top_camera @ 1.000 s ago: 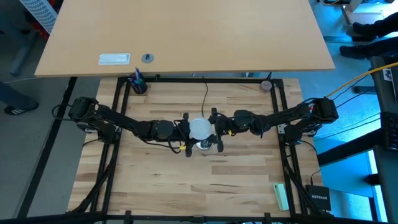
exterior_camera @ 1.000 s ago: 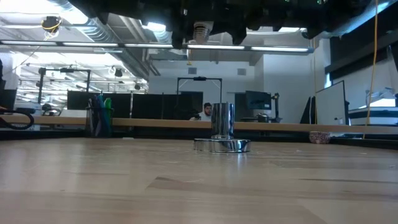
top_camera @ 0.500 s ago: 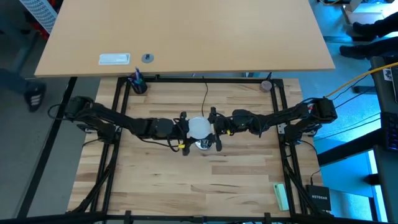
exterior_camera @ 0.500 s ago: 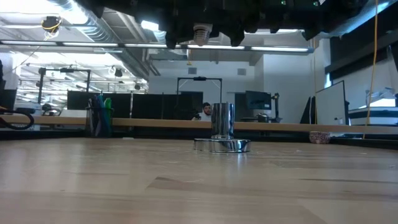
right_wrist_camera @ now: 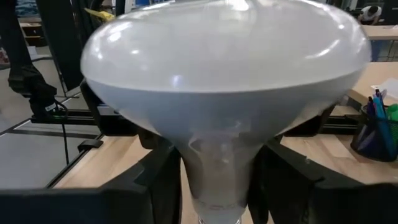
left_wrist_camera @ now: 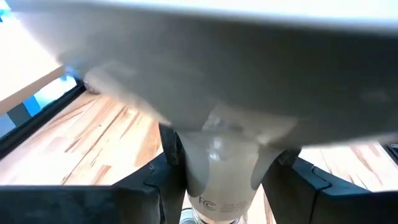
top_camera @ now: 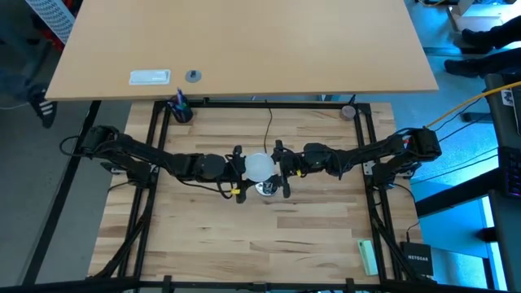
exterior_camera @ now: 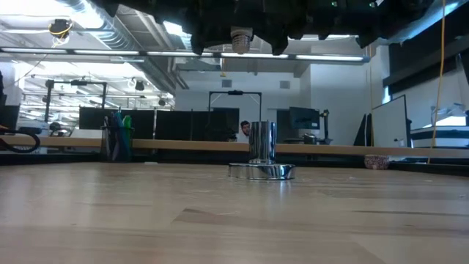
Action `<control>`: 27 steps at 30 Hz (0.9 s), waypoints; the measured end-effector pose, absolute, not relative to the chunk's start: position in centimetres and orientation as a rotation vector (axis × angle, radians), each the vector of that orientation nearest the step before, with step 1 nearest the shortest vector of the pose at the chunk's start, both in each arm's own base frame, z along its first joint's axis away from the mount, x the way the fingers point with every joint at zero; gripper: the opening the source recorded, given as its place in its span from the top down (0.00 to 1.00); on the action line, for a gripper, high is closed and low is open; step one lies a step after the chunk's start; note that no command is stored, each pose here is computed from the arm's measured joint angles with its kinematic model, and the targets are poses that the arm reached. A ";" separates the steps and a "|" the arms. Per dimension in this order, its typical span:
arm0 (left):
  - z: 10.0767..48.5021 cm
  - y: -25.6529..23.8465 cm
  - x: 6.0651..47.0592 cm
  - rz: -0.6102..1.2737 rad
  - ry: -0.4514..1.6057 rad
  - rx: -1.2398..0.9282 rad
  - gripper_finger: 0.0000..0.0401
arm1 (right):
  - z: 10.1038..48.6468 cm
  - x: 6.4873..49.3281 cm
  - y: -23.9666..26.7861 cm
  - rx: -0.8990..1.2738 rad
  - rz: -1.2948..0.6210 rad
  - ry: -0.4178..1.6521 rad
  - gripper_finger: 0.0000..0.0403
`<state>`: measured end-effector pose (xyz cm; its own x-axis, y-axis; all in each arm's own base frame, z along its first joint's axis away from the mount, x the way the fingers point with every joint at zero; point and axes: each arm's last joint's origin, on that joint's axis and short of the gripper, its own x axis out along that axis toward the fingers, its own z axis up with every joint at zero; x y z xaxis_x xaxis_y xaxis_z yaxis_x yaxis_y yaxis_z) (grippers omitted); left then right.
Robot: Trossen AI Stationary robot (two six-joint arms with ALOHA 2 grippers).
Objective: Screw lightbulb
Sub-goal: Insert the lightbulb on the lamp
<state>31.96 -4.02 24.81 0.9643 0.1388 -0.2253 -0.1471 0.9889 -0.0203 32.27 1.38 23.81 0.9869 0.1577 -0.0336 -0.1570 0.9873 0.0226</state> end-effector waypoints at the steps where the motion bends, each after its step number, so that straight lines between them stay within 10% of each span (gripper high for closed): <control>1: 24.8 -4.0 32.0 0.144 0.224 -0.037 0.57 | 23.8 32.3 1.4 0.020 0.159 0.034 0.52; 27: 24.9 -4.0 31.8 0.150 0.231 -0.022 0.68 | 24.6 31.1 1.4 -0.023 0.165 0.090 0.50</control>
<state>31.83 -3.99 24.87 0.9624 0.1455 -0.2295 -0.1504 0.9886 -0.0041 31.11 1.38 24.62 0.9824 0.1628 -0.0917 -0.1649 0.9862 -0.0155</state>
